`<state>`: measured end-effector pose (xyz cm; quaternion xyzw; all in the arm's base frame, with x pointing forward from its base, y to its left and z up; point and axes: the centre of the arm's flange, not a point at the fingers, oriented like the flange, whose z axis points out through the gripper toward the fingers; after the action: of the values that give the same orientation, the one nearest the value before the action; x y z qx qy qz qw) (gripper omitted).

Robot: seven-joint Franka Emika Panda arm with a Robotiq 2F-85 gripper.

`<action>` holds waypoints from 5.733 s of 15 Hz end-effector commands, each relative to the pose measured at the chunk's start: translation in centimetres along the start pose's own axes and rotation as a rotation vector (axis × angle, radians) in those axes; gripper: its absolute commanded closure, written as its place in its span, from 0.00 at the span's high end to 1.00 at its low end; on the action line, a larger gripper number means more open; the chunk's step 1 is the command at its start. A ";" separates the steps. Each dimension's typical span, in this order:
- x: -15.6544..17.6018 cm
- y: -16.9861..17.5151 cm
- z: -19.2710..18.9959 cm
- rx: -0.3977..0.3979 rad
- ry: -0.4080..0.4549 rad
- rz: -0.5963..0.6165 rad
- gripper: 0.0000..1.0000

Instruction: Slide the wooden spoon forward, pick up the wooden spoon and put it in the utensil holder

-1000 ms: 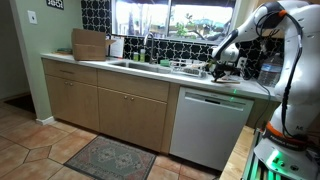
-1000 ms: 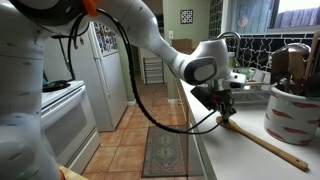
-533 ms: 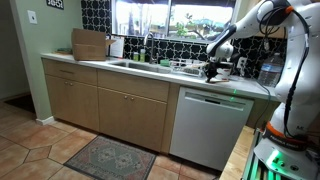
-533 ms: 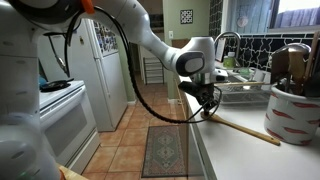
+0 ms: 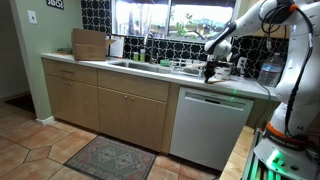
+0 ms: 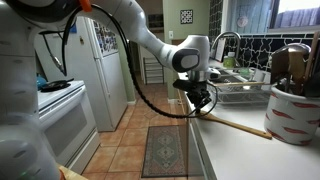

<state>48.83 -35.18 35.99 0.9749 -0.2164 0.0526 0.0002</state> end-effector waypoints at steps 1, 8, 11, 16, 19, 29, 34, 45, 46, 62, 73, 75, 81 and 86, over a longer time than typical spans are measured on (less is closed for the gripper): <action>-1.2 -0.6 -0.2 0.002 -0.034 -0.054 0.00; -1.4 -1.7 -0.1 0.011 -0.057 -0.100 0.00; -1.4 -2.6 -0.3 0.006 -0.056 -0.127 0.00; -1.6 -4.2 -0.3 -0.007 -0.064 -0.172 0.00; -1.7 -5.0 -0.5 -0.018 -0.068 -0.200 0.00; -2.8 -6.6 -2.7 -0.111 -0.064 -0.280 0.26; -4.4 -9.7 -5.5 -0.332 -0.101 -0.328 0.56; -4.4 -18.5 -6.6 -0.676 -0.024 -0.378 1.00; -4.3 -18.4 -6.6 -0.677 -0.024 -0.376 1.00; -2.4 -20.6 1.7 -0.947 -0.118 -0.225 1.00; -1.2 -19.5 6.4 -1.085 -0.180 -0.154 1.00; -0.7 -19.3 6.8 -1.087 -0.168 -0.158 1.00; 0.1 -19.3 8.1 -1.114 -0.160 -0.155 0.81; 0.5 -19.1 9.1 -1.141 -0.159 -0.154 0.38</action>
<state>57.72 -17.97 28.21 0.8454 -0.1349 -0.1448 0.4962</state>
